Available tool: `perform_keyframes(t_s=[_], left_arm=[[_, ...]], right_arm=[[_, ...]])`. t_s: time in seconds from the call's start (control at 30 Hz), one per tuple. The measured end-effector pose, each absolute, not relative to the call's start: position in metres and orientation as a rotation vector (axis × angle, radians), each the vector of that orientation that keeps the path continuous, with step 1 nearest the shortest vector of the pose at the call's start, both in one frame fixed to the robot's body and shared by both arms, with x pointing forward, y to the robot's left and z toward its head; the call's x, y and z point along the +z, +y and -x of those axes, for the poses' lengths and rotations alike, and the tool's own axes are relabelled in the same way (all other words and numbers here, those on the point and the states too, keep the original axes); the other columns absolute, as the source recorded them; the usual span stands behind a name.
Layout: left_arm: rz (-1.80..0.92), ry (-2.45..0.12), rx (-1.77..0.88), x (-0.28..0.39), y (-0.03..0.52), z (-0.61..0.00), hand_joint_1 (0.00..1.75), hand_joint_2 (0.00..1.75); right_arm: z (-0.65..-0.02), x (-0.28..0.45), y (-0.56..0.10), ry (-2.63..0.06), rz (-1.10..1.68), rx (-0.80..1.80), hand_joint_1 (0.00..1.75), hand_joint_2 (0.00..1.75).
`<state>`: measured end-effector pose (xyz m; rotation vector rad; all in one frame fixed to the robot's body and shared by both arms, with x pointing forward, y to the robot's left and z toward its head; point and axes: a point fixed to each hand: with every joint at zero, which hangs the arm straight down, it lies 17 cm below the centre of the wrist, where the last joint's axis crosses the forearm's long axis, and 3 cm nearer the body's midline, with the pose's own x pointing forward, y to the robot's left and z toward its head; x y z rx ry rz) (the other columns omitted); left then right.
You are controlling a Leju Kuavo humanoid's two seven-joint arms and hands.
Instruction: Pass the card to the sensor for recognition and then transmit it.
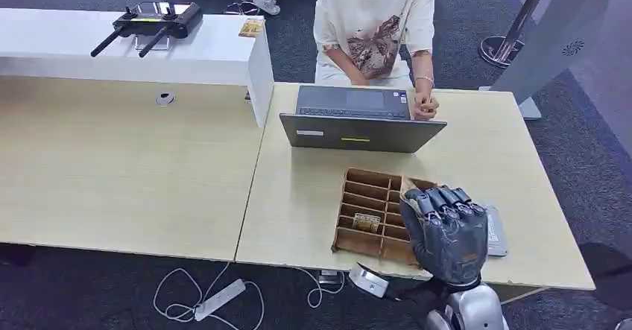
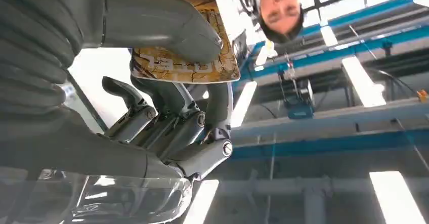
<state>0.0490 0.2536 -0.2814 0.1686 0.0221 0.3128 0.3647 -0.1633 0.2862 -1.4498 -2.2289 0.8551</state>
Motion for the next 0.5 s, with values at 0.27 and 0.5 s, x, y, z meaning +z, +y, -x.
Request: perform_keyframes(t_s=[0.27, 0.5], left_arm=[[-0.17, 0.016, 0.309, -0.281, 0.254, -0.05, 0.0, 1.75], [-0.171, 0.012, 0.301, -0.281, 0.254, -0.051, 0.0, 1.75]], right_arm=[[-0.374, 0.317, -0.152, -2.312, 1.498, 0.85, 1.75, 1.75], [-0.387, 0.342, -0.149, -2.369, 1.521, 0.82, 1.75, 1.75]])
